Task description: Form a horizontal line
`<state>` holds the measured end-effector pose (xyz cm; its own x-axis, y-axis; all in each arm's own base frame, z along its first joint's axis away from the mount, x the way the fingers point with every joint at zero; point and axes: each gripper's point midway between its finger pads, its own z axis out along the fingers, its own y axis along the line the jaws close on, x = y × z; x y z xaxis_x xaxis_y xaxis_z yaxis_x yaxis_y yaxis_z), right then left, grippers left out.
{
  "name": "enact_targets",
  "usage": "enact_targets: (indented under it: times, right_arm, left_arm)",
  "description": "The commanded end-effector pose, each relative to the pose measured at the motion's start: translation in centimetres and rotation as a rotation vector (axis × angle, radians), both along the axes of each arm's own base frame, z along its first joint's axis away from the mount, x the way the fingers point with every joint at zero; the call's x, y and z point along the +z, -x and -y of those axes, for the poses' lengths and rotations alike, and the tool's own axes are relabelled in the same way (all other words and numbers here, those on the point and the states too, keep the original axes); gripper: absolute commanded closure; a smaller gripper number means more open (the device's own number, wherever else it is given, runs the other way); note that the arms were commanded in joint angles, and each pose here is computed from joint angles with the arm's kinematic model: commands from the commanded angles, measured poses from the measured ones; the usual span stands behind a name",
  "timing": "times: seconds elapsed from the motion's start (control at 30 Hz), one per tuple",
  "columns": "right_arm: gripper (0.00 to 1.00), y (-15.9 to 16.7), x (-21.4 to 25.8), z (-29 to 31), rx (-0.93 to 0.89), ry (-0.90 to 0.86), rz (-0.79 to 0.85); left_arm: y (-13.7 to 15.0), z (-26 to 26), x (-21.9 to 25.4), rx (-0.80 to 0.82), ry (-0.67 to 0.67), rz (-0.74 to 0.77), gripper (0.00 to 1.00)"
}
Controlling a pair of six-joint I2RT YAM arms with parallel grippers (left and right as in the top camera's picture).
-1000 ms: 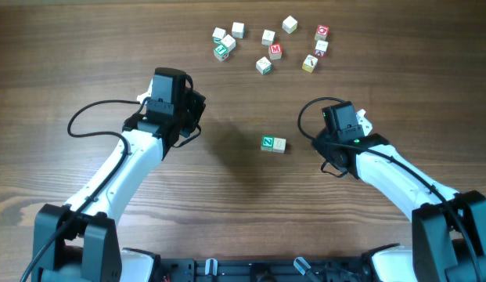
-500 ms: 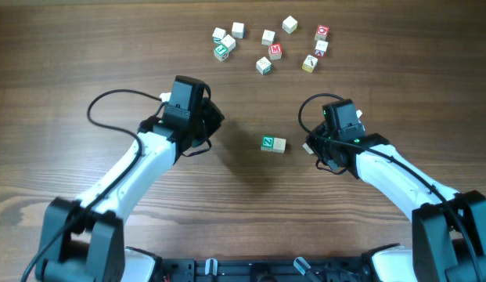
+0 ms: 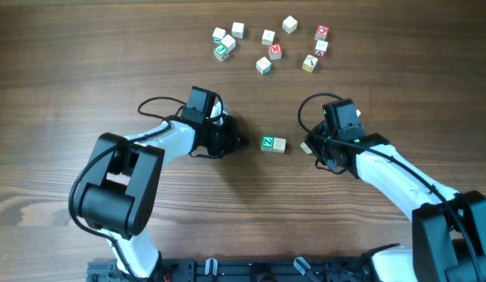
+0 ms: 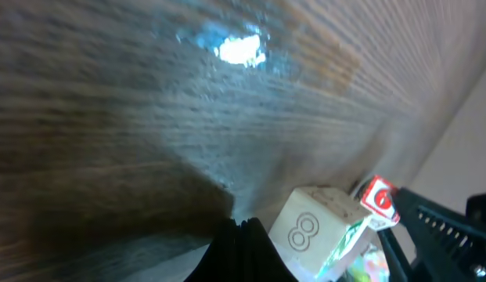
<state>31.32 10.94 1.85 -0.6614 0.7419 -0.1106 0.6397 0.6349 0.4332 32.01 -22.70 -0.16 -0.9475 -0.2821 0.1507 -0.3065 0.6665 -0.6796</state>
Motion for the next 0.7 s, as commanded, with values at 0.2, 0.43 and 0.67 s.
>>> enact_targets:
  times: [0.2, 0.43, 0.67]
  right_arm:
    - [0.57, -0.2, 0.0, -0.5, 0.007, -0.019, 0.003]
    - [0.42, -0.4, 0.2, -0.7, 0.016, -0.03, 0.013]
    - [0.61, -1.9, 0.4, 1.7, -0.005, 0.106, 0.087]
  left_arm:
    - [1.7, 2.5, -1.0, -0.106, 0.034, 0.014, 0.96]
    - [1.5, 2.5, -1.0, -0.101, 0.025, 0.028, 0.96]
    - [1.4, 2.4, -1.1, -0.097, 0.018, 0.03, 0.96]
